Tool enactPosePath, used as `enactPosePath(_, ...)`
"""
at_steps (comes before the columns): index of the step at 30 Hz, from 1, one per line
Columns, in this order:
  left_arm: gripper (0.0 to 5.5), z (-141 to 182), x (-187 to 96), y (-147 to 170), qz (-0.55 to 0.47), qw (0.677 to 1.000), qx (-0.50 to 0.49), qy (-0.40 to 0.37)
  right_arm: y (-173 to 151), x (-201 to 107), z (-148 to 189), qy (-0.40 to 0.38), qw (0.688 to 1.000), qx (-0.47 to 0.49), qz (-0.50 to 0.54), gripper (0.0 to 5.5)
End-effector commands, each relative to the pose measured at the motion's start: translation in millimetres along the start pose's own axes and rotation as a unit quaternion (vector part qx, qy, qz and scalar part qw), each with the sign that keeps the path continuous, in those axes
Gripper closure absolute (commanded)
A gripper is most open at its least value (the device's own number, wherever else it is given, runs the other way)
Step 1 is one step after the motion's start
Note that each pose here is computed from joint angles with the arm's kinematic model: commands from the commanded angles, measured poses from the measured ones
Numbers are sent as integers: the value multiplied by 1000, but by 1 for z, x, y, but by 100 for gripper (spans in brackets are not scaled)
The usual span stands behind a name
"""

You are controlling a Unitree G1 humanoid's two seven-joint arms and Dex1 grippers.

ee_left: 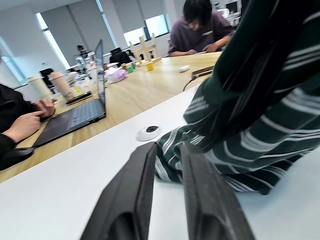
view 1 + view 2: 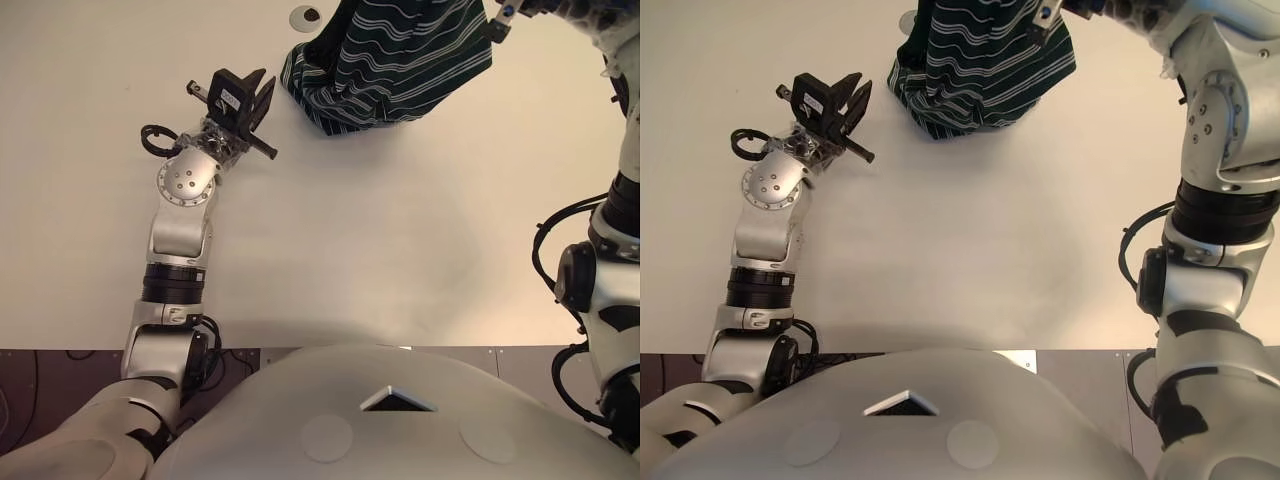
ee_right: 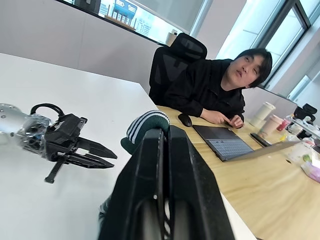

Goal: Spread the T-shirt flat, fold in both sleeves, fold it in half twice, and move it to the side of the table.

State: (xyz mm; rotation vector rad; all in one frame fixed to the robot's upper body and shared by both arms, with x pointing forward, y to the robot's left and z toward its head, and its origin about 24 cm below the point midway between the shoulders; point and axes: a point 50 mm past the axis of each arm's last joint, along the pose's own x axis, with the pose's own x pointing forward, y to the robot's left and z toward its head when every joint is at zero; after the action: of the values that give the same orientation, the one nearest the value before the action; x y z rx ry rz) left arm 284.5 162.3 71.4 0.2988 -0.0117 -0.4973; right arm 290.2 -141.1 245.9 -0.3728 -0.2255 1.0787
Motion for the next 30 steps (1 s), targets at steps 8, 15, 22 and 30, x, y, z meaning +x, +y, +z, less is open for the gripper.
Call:
enactPosePath(8, 411, 14, 14, 6, -88, 994, 60, -4, 2, -20, -11, 51, 997, -22, 59, 550)
enactPosePath(15, 411, 8, 33, 3, -137, 978, 155, 17, -6, -20, -4, 22, 999, -17, 30, 550)
enactPosePath(22, 411, 4, 32, -2, -164, 966, 197, 17, 1, -17, -4, 19, 999, -14, 42, 550)
enactPosePath(30, 411, 4, 30, -7, -192, 954, 230, 20, 2, -14, -9, 23, 999, -11, 42, 550)
